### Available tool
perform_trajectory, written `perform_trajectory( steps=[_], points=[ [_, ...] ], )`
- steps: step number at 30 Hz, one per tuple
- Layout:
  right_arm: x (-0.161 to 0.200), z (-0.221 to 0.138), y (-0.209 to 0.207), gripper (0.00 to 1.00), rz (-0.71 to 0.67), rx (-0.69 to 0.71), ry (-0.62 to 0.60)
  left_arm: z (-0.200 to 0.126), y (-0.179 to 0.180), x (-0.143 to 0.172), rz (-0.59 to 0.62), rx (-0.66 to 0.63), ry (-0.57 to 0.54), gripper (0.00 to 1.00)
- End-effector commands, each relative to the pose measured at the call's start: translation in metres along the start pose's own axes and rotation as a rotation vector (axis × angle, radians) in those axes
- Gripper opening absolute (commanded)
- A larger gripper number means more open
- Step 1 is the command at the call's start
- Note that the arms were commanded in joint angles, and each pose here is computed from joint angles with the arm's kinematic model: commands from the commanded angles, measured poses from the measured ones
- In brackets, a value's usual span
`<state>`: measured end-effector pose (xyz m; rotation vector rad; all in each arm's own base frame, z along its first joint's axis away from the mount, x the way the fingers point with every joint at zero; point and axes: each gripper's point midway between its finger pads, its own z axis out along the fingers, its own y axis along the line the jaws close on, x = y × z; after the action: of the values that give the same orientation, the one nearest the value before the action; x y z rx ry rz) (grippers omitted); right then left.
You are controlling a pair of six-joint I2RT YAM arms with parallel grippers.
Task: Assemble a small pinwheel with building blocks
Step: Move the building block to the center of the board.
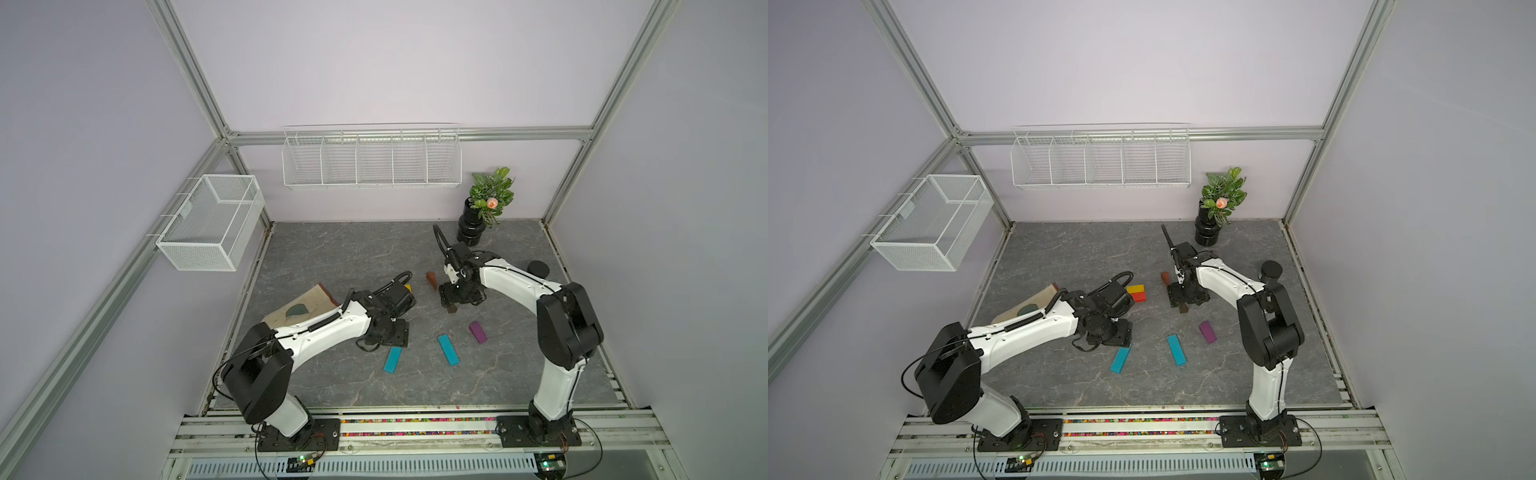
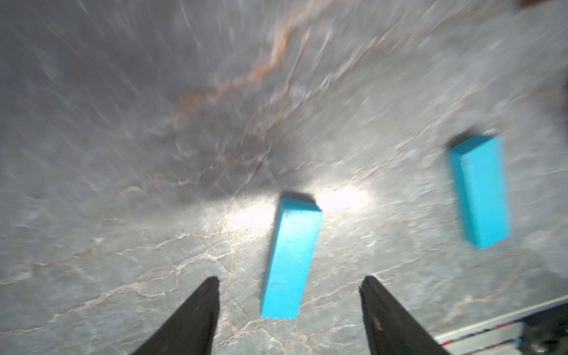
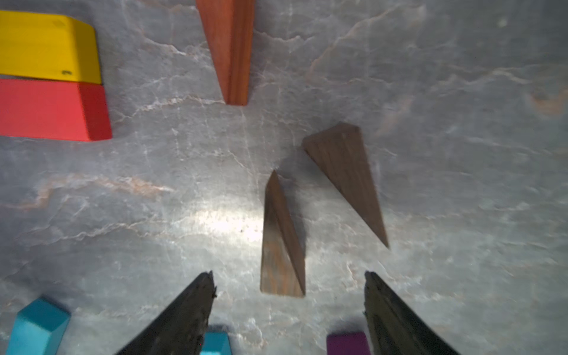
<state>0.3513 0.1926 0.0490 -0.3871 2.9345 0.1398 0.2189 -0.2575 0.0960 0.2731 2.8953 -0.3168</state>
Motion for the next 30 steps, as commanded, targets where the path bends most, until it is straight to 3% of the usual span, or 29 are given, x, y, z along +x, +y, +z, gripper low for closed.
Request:
perform_trajectory(
  steps=[1, 7, 13, 19, 21, 27, 30],
  points=[
    [0.003, 0.013, 0.007, 0.75, -0.03, 0.029, 0.033, -0.013, 0.013, -0.017, -0.037, -0.033, -0.045, 0.76],
    [0.01, 0.028, 0.02, 0.53, -0.003, 0.05, 0.083, -0.014, 0.031, -0.025, -0.136, 0.0, -0.099, 0.78],
    [0.018, 0.029, 0.063, 0.47, 0.013, 0.003, 0.076, -0.009, 0.055, -0.02, -0.194, -0.027, -0.101, 0.79],
    [0.027, 0.026, 0.099, 0.45, -0.005, -0.063, 0.075, -0.007, 0.055, -0.024, -0.182, -0.031, -0.098, 0.8],
    [0.03, 0.023, 0.108, 0.5, 0.008, -0.112, 0.078, -0.005, 0.053, -0.029, -0.181, -0.029, -0.099, 0.81],
    [0.027, -0.016, 0.105, 0.84, 0.061, -0.201, 0.0, 0.005, 0.034, -0.051, -0.107, -0.003, -0.078, 0.83],
    [0.017, -0.044, 0.087, 0.92, 0.107, -0.219, -0.058, 0.012, 0.021, -0.065, -0.052, 0.005, -0.057, 0.84]
  ],
)
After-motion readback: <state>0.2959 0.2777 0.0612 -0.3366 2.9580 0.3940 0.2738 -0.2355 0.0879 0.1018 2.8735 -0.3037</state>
